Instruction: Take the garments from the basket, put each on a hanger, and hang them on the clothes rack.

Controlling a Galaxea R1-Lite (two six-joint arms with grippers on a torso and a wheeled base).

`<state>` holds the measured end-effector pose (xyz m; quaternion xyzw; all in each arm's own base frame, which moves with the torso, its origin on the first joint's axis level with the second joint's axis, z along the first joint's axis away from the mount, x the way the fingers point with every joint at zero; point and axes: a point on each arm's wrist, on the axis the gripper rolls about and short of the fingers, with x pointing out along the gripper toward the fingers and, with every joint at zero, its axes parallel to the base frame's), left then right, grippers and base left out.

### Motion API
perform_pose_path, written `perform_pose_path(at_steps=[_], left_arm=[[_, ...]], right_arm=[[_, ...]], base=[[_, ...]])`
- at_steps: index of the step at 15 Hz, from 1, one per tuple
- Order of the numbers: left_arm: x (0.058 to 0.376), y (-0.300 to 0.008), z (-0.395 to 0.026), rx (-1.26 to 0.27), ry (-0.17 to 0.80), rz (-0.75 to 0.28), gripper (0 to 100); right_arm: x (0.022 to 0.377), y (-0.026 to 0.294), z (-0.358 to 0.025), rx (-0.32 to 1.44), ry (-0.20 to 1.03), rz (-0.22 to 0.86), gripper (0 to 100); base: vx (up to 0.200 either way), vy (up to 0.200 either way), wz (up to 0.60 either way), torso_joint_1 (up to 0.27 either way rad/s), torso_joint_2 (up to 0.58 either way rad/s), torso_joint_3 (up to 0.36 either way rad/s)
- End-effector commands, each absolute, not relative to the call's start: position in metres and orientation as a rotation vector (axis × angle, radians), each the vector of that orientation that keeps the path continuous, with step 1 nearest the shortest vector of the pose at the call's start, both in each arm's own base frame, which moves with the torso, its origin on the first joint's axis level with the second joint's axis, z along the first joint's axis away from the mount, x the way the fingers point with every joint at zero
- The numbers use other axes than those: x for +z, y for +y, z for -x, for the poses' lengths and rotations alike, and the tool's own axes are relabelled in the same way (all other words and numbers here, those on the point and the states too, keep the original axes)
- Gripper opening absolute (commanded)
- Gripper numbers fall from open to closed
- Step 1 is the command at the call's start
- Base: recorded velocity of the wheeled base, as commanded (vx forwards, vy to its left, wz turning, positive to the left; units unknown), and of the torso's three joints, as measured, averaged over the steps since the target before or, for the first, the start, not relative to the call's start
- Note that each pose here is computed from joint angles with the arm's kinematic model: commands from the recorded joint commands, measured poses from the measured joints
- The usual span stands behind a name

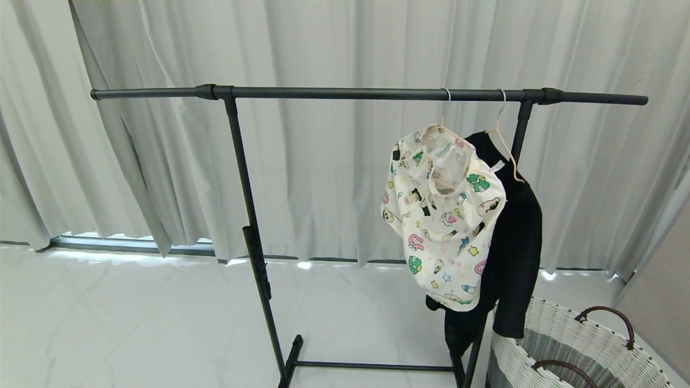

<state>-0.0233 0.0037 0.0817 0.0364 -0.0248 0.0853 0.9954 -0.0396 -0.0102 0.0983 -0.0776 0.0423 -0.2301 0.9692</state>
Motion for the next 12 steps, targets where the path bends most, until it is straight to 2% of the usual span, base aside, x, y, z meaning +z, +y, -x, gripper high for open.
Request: perform_pose_path(at_steps=[1, 2, 7, 10, 12], left_arm=[[0.082, 0.004, 0.023, 0.165, -0.052, -0.084, 100], [0.082, 0.004, 0.023, 0.17, -0.048, -0.134, 100], [0.081, 0.003, 0.023, 0.128, -0.052, -0.093, 100], [0.081, 0.003, 0.023, 0.137, -0.051, -0.058, 100], [0.081, 0.003, 0.023, 0.134, -0.052, -0.024, 100]], right_arm=[[0.084, -0.01, 0.028, -0.465, 0.022, 0.14, 100], [0.087, -0.01, 0.025, -0.446, -0.074, 0.117, 100], [0.083, -0.007, 0.024, -0.321, -0.061, 0.061, 100], [0.083, -0.002, 0.023, -0.086, -0.068, 0.046, 100], [0.076, 0.0, 0.023, 0.004, -0.008, 0.049, 100]], base=[[0.0, 0.0, 0.0, 0.0, 0.0, 0.0], [0.0, 0.0, 0.0, 0.0, 0.0, 0.0], [0.0, 0.0, 0.0, 0.0, 0.0, 0.0], [0.0, 0.0, 0.0, 0.0, 0.0, 0.0], [0.0, 0.0, 0.0, 0.0, 0.0, 0.0]])
